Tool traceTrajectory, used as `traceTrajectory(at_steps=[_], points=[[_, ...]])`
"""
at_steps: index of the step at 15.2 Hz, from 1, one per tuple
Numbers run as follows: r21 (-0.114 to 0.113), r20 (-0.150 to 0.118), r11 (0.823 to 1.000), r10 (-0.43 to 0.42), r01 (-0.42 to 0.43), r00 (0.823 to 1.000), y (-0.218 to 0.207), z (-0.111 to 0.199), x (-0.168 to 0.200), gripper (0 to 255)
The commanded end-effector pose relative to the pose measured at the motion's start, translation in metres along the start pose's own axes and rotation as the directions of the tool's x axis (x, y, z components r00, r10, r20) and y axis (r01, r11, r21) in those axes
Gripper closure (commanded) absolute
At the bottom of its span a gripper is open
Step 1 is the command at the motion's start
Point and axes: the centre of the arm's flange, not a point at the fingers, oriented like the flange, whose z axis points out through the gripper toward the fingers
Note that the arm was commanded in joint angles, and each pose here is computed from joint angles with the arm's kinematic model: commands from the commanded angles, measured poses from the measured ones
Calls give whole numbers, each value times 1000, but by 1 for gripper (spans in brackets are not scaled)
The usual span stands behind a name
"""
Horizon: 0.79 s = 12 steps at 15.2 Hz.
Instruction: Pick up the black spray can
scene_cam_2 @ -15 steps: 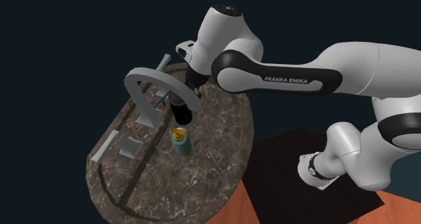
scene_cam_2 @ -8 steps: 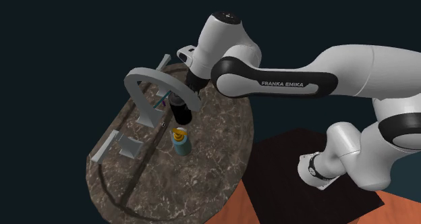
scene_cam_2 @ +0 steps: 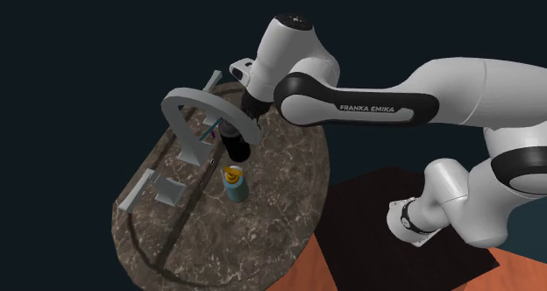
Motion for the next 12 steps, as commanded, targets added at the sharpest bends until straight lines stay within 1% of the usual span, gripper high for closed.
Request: traceTrajectory(at_steps=[1, 12], points=[[0, 0, 1000, 0, 0, 1000, 0, -8, 3, 255], [0, 0, 1000, 0, 0, 1000, -2, -61, 25, 255]])
